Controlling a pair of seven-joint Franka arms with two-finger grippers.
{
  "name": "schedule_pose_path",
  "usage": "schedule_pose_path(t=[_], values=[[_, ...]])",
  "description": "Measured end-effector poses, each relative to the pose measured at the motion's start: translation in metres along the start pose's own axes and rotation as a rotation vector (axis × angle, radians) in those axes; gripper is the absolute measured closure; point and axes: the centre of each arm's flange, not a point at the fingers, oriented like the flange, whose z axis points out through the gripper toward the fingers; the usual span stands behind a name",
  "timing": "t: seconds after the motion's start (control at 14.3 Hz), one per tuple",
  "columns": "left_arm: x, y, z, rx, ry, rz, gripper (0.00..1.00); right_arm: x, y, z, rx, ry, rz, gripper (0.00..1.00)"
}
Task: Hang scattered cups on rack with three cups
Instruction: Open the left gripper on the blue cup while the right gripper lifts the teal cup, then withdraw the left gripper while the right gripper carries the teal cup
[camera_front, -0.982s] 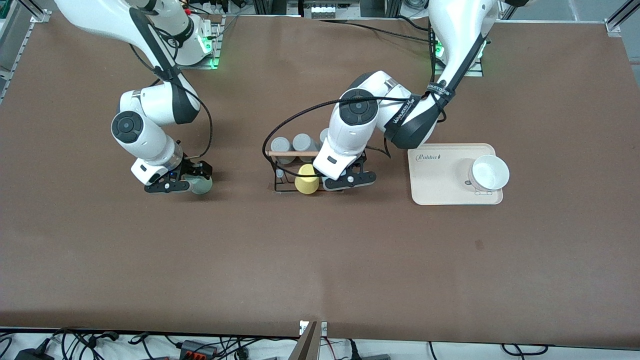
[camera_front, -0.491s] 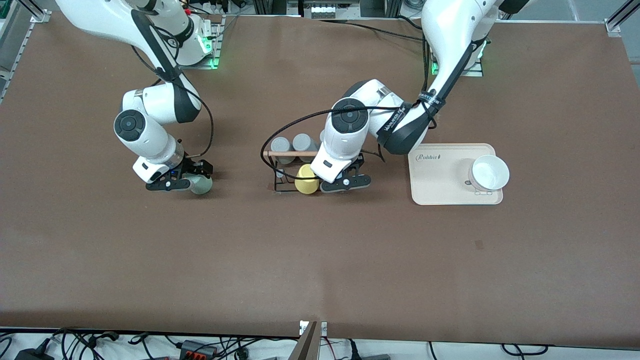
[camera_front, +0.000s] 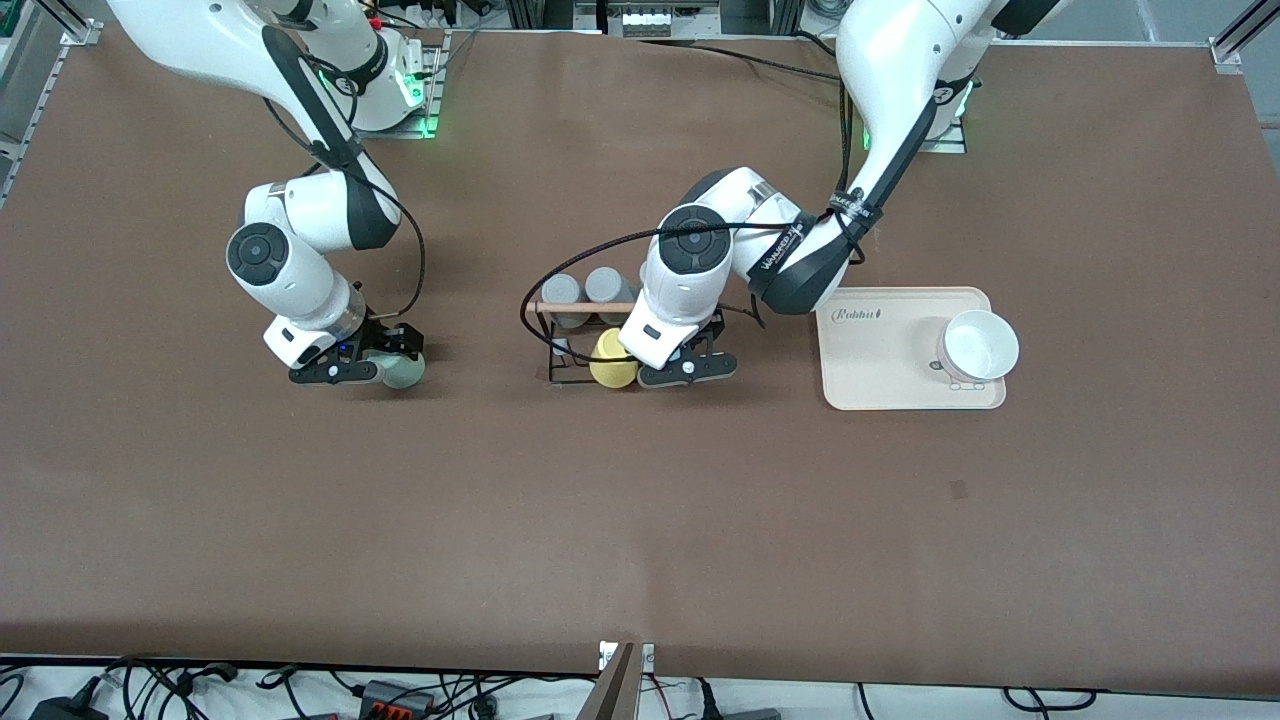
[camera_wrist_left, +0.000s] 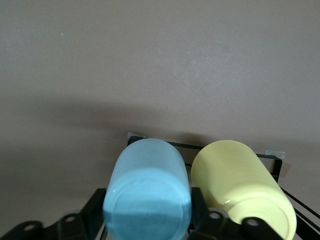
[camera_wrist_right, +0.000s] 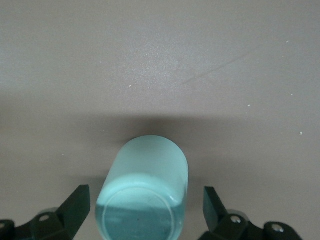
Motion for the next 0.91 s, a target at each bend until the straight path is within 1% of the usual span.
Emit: schedule_pose_path(t=[0.07, 0.14, 0.28, 0.42, 0.56, 0.63, 0.77, 0.91], values=[[0.000, 0.001, -0.001, -0.003, 0.002, 0.000, 0.09, 0.000, 0.000, 0.001, 0.000, -0.001, 0.000, 0.00], [0.000, 0.001, -0.002, -0.005, 0.003, 0.001, 0.01, 0.000, 0.000, 0.001, 0.000, -0.001, 0.000, 0.00], [0.000, 0.002, -0.005, -0.009, 0.006, 0.002, 0.00, 0.000, 0.000, 0.001, 0.000, 0.000, 0.000, 0.00], [0.004, 0.001, -0.015, -0.017, 0.017, -0.003, 0.00, 0.000, 0.000, 0.001, 0.000, 0.001, 0.000, 0.04], [0.014, -0.009, -0.042, -0.012, 0.030, -0.021, 0.00, 0.000, 0.000, 0.001, 0.001, 0.002, 0.000, 0.25], [0.021, -0.018, -0.064, -0.010, 0.039, -0.027, 0.00, 0.001, 0.000, -0.001, 0.001, 0.006, 0.001, 0.32], [0.035, -0.043, -0.114, -0.001, 0.055, -0.005, 0.00, 0.002, 0.000, -0.002, 0.002, 0.010, 0.001, 0.32], [0.041, -0.069, -0.159, 0.015, 0.068, 0.001, 0.00, 0.007, -0.001, -0.012, 0.003, 0.023, 0.001, 0.32]])
